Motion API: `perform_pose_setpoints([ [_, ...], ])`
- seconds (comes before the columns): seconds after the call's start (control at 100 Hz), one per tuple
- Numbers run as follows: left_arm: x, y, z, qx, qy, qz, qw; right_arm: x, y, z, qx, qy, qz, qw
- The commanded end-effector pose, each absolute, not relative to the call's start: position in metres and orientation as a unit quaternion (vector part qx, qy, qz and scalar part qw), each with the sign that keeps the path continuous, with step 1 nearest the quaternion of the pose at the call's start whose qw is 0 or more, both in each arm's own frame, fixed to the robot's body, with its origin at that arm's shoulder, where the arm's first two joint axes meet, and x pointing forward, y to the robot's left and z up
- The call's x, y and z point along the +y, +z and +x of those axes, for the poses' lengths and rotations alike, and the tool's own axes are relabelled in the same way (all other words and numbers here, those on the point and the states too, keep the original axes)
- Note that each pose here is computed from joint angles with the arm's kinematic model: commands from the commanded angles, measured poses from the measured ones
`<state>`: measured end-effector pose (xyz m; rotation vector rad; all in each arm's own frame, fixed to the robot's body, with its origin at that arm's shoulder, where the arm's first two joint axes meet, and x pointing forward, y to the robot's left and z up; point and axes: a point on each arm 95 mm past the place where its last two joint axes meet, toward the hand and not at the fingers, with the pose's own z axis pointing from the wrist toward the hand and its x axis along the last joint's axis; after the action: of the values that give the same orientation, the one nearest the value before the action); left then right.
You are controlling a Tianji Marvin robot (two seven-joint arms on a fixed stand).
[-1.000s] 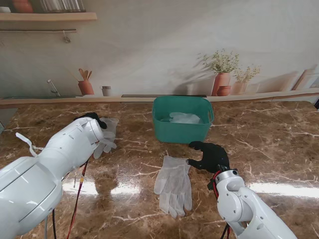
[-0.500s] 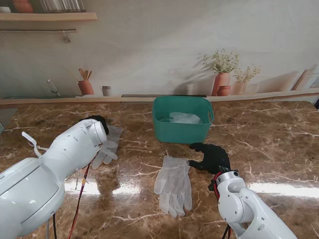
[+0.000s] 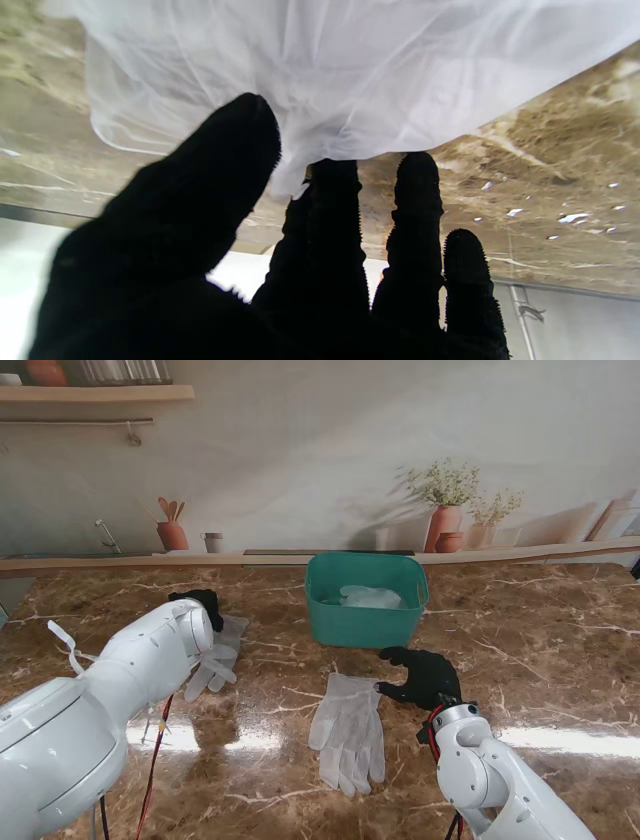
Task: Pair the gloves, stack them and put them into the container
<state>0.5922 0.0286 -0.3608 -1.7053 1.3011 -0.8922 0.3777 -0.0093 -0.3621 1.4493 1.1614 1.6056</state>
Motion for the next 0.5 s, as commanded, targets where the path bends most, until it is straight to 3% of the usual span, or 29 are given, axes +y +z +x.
perform_pose_setpoints([
  [0.0, 0.0255, -0.3714, 0.5862, 0.522, -0.340, -0.680, 0.387, -0.0092, -0.3674, 0.3749, 0.450, 0.610, 0.563, 0.331],
  [0.49, 0.0258, -0.3752, 0.5839, 0.527, -0.331, -0.685, 0.379, -0.0092, -0.3676, 0.3742, 0.449, 0.612, 0.562, 0.329],
])
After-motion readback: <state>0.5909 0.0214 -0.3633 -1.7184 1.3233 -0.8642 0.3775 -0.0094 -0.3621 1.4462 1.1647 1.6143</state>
